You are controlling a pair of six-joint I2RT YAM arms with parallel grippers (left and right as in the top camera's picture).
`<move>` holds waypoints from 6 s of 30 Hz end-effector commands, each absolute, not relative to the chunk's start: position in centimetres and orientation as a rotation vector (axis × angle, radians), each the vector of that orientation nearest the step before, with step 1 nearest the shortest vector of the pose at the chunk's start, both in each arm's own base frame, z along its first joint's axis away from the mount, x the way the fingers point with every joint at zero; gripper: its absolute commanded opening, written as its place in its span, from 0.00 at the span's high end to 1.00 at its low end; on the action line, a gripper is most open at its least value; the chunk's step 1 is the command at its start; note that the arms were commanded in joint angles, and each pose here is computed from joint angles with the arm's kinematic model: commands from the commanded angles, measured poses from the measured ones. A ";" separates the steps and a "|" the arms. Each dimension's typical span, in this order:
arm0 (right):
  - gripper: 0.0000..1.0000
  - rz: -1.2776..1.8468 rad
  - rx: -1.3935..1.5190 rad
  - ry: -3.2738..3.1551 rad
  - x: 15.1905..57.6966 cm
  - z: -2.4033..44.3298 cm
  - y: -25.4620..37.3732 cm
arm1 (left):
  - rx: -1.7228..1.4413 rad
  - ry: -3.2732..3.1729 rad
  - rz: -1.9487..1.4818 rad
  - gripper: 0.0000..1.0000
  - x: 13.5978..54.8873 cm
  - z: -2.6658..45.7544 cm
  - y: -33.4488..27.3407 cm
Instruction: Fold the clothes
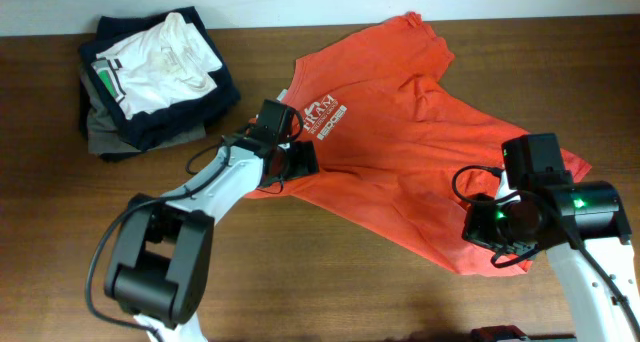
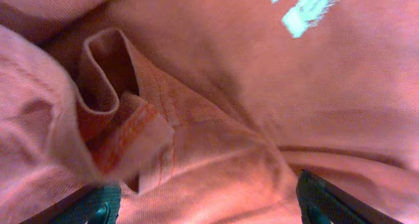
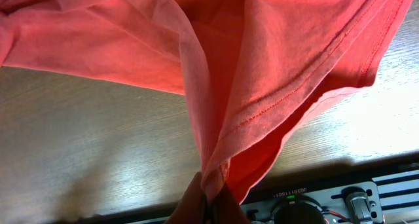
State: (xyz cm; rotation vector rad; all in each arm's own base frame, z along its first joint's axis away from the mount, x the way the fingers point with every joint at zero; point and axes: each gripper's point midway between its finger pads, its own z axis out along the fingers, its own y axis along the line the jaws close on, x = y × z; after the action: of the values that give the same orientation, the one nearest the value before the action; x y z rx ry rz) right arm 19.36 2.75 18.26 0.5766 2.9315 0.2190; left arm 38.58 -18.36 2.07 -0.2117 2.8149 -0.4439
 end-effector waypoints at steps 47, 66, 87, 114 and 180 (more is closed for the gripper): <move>0.96 0.078 0.540 2.253 37.0 37.3 -1.2 | -0.096 2.207 -0.100 0.99 44.1 30.8 -10.1; 0.96 -0.057 0.704 2.356 32.4 40.3 -9.9 | 0.057 2.550 -0.060 0.99 45.0 31.2 -7.0; 0.02 0.024 0.800 2.905 19.7 24.4 -5.1 | 0.034 3.091 0.103 0.21 27.3 19.5 -4.7; 0.13 0.053 0.807 2.936 20.5 23.7 -5.0 | -0.239 2.687 0.443 1.00 51.4 -2.3 8.9; 0.12 0.132 0.801 2.964 20.5 22.8 -4.1 | -0.204 2.873 0.113 0.21 39.2 18.6 1.3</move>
State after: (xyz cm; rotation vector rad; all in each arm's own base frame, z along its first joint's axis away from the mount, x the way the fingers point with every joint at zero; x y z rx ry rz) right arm 20.77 -4.40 23.18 0.7921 2.9484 0.1078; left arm 40.69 0.19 17.58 -0.0769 2.8586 0.2218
